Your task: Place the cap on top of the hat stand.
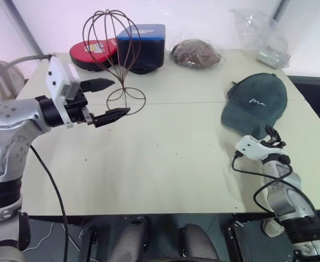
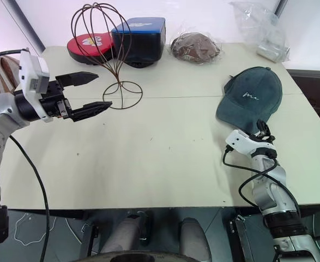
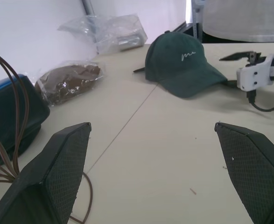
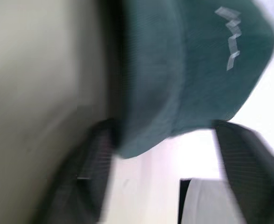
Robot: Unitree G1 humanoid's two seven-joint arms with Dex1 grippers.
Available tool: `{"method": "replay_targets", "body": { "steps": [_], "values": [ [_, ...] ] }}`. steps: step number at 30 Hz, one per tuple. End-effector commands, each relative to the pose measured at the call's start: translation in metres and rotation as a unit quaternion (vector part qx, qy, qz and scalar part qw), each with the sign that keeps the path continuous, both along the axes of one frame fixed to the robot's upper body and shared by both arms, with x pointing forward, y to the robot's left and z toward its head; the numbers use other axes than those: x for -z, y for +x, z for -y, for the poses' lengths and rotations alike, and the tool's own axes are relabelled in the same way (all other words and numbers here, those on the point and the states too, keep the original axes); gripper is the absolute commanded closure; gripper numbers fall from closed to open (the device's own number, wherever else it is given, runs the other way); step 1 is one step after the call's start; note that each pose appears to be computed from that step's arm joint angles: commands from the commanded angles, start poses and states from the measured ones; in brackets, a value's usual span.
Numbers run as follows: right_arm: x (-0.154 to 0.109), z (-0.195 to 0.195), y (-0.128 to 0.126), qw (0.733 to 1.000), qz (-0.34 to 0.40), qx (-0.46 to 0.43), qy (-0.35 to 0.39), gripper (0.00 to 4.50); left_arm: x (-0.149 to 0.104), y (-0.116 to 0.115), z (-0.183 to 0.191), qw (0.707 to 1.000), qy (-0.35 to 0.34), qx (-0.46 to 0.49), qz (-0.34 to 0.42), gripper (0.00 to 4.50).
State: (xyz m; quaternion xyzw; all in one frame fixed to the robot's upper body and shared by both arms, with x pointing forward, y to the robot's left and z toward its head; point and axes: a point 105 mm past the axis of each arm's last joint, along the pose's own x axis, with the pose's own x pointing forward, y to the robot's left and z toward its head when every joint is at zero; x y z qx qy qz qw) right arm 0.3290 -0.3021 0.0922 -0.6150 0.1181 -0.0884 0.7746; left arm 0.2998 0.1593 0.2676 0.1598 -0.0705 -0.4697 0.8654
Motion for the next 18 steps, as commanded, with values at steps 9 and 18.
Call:
{"method": "replay_targets", "body": {
  "steps": [9,18],
  "values": [
    [-0.010,-0.010,0.002,0.999,0.029,-0.016,0.009,4.45,-0.012,-0.005,-0.004,1.000,0.005,-0.002,0.030,0.00],
    [-0.052,-0.021,0.004,0.988,0.149,-0.037,-0.005,4.45,-0.012,-0.003,-0.004,1.000,0.007,0.000,0.031,0.00]
  ]
}}
